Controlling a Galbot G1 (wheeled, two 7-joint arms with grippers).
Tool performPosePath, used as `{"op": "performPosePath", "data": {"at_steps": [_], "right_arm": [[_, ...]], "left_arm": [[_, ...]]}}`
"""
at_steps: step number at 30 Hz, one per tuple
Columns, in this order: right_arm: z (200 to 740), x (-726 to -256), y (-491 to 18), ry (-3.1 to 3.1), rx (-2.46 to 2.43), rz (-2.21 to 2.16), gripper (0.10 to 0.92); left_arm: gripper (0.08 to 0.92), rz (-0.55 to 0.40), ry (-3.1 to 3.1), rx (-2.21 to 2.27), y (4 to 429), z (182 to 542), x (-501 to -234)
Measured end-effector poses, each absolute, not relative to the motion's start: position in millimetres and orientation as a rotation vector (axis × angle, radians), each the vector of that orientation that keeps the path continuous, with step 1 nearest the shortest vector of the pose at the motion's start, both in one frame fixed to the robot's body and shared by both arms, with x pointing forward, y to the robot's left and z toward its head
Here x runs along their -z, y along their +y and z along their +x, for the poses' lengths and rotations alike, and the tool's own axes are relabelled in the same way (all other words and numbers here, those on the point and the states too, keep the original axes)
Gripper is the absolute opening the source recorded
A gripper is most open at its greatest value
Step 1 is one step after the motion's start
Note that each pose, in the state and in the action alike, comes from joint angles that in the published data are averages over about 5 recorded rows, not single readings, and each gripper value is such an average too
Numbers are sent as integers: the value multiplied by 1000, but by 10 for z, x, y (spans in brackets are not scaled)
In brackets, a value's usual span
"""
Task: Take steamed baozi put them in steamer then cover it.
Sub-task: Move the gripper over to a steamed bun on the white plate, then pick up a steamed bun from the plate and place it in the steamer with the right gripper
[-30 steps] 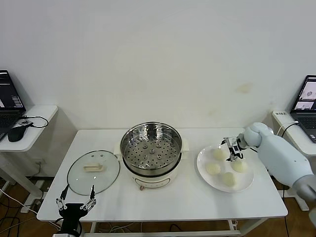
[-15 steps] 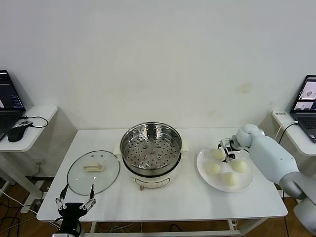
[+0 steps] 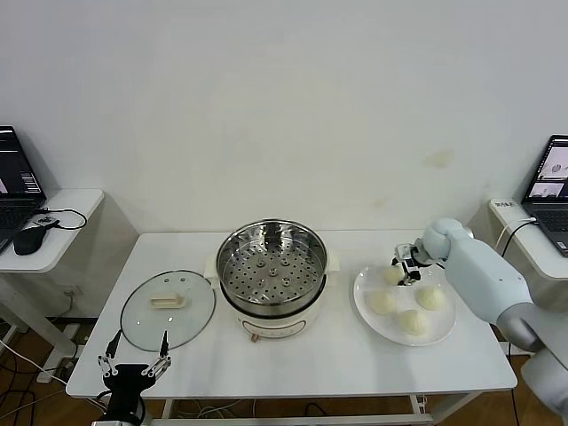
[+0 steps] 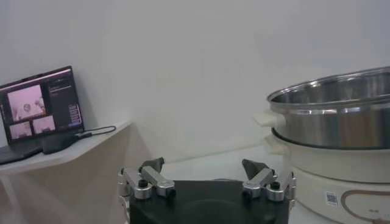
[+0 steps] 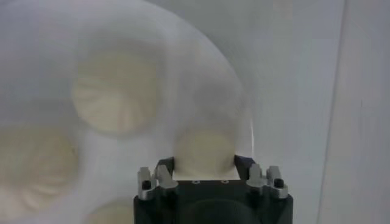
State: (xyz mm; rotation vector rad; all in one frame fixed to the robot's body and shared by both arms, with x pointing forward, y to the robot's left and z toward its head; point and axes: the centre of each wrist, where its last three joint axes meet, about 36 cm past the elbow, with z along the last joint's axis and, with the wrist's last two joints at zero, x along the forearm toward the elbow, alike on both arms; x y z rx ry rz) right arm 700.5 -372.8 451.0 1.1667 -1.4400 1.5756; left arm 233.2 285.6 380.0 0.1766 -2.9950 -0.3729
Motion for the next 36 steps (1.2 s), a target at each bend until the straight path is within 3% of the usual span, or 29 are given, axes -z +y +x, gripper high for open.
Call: {"op": "performPosePath", "data": {"at_steps": [9,18,29,36], "right_arm": [[6968,-4819,-3770,-1468,-1587,1176,569],[6910,-5549,-3634,-1579,-1655,1213,576],[6887,-6531,-2926,-1693,-1770,1378,577],[6895,-6811,-2297,-1640,-1859,1529,579]], "left_arm": [[823,176,-2997,369,2856,2331,-3805],[823,151,-3003,344,2859,2373,-3809],[823,114,-3005,245,2839,2391,-3806],[823,114,-3012,203,2836,2403,-3807]]}}
